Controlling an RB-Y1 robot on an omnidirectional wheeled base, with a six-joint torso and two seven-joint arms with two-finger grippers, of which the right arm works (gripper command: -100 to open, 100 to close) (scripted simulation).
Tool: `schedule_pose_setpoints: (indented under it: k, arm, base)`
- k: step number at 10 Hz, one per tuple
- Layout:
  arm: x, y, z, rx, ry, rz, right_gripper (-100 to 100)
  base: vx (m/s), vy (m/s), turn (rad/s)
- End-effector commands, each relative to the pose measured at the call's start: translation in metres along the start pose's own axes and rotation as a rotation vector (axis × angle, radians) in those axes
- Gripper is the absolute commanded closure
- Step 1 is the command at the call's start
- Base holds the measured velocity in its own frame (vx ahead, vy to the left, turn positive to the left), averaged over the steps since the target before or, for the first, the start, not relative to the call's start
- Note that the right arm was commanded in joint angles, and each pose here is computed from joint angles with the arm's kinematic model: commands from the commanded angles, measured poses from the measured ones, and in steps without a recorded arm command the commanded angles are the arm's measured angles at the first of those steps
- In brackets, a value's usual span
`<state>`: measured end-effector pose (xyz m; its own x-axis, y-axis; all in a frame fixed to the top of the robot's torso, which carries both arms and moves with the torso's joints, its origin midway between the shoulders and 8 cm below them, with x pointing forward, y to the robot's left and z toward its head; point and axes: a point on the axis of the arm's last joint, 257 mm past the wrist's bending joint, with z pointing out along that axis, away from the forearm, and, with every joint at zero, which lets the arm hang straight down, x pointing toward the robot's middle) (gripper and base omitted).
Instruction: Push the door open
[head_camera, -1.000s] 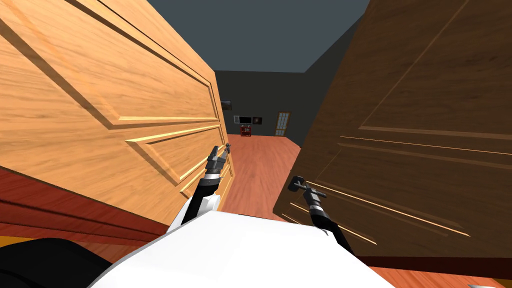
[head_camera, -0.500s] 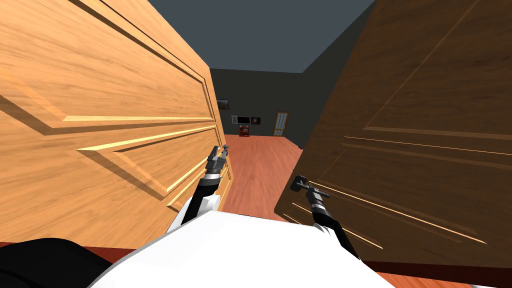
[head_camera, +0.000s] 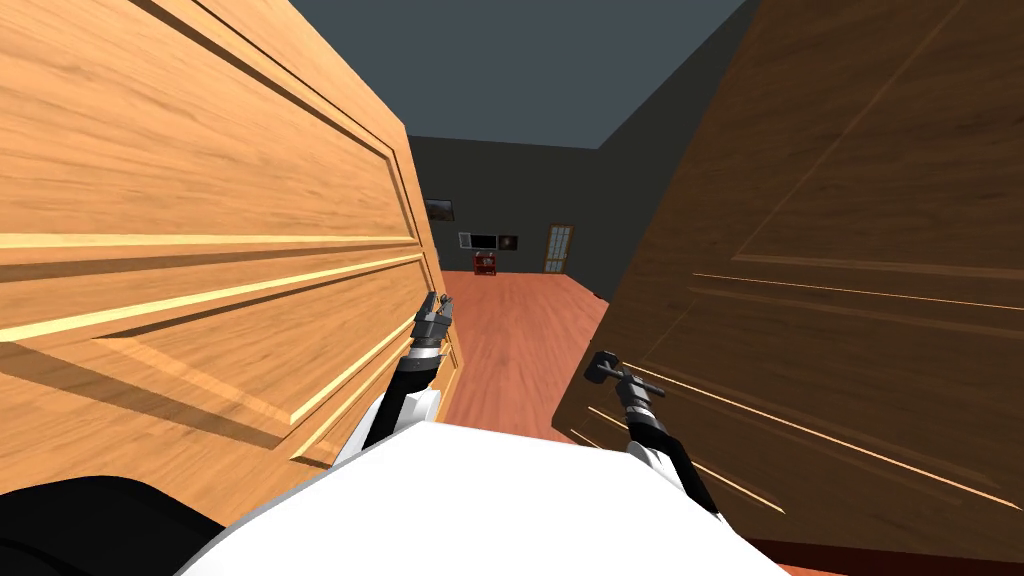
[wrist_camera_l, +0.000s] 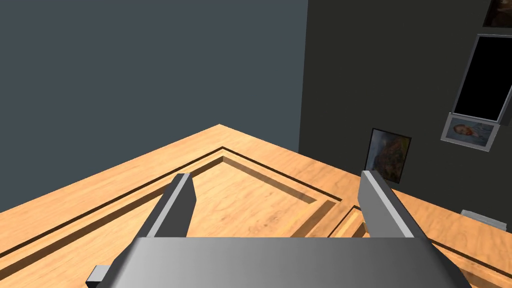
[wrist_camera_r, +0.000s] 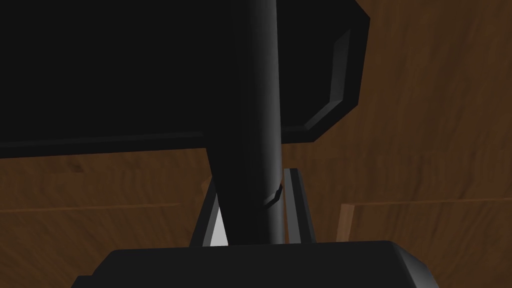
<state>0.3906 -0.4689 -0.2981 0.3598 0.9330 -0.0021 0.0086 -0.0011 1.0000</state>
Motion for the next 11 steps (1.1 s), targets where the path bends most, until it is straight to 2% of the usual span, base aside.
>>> schedule_pose_setpoints:
  k: [1, 3, 11]
  arm:
    - [-0.010, 0.006, 0.0047, -0.009, -0.023, 0.001, 100]
    - [-0.009, 0.001, 0.0035, 0.000, -0.024, 0.002, 100]
    - [-0.049, 0.004, 0.0060, -0.006, -0.108, -0.004, 100]
  base:
    - [0.168, 0.066, -0.064]
    - [0.123, 0.031, -0.051]
    - [0.160, -0.002, -0.042]
